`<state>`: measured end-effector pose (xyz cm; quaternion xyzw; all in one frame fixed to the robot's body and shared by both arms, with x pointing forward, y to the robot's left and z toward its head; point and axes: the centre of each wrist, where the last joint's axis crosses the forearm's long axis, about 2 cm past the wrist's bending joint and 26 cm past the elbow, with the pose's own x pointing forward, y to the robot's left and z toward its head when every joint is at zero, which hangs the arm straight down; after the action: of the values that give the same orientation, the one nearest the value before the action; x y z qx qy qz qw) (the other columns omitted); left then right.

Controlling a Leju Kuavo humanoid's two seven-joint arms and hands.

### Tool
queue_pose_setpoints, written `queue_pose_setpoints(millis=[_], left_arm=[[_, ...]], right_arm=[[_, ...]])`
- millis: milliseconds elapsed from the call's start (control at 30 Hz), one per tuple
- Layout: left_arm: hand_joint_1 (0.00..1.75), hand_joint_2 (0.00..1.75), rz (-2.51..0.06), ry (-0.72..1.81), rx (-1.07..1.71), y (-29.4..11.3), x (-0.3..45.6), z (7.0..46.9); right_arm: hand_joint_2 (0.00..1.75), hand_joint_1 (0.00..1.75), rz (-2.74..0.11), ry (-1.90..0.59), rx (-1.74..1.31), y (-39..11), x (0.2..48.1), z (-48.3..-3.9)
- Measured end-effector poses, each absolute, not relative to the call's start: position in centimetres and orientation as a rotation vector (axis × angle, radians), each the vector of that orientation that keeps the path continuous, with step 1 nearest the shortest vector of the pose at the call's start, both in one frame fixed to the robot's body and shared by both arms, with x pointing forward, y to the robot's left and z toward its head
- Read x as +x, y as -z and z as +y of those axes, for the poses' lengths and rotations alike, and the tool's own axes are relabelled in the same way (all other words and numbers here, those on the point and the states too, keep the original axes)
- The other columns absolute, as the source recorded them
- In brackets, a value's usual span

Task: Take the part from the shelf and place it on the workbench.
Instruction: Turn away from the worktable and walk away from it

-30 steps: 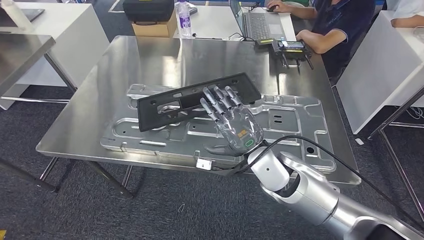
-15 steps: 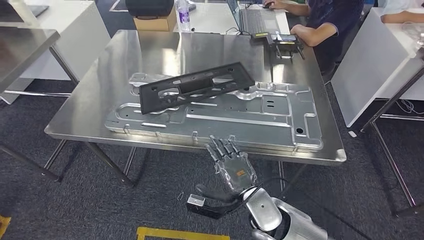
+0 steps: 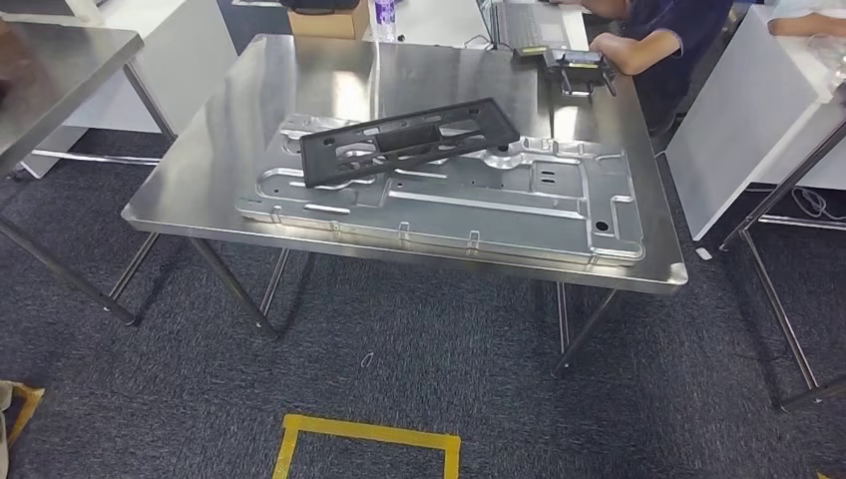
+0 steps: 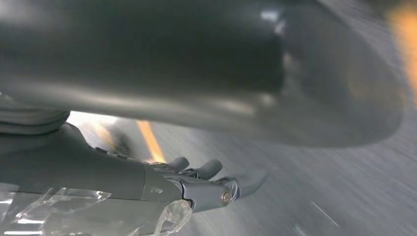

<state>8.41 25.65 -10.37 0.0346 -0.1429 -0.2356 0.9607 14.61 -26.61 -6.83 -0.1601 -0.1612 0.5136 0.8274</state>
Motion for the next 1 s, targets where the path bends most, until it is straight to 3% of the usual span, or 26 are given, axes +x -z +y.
queue_pose_setpoints(millis=[133,300,467,1000], left_arm=[[0.00,0.00,-0.290,0.486,0.063,10.3,8.6,25.7],[0.00,0.00,-0.291,0.488,0.048,10.4,8.6,25.8],[0.00,0.00,-0.300,0.484,0.041,10.4,8.6,26.0],[0.00,0.00,-0.279,0.475,0.056,10.4,8.4,26.7]], right_arm=[[0.00,0.00,-0.041,-0.958,-0.298,8.6,12.1,-29.1],[0.00,0.00,0.099,-0.638,-0.216,9.5,10.7,-30.1],[0.00,0.00,0.091,-0.433,-0.183,9.9,10.1,-30.2],[0.00,0.00,0.065,-0.237,-0.160,10.5,8.4,-28.9]])
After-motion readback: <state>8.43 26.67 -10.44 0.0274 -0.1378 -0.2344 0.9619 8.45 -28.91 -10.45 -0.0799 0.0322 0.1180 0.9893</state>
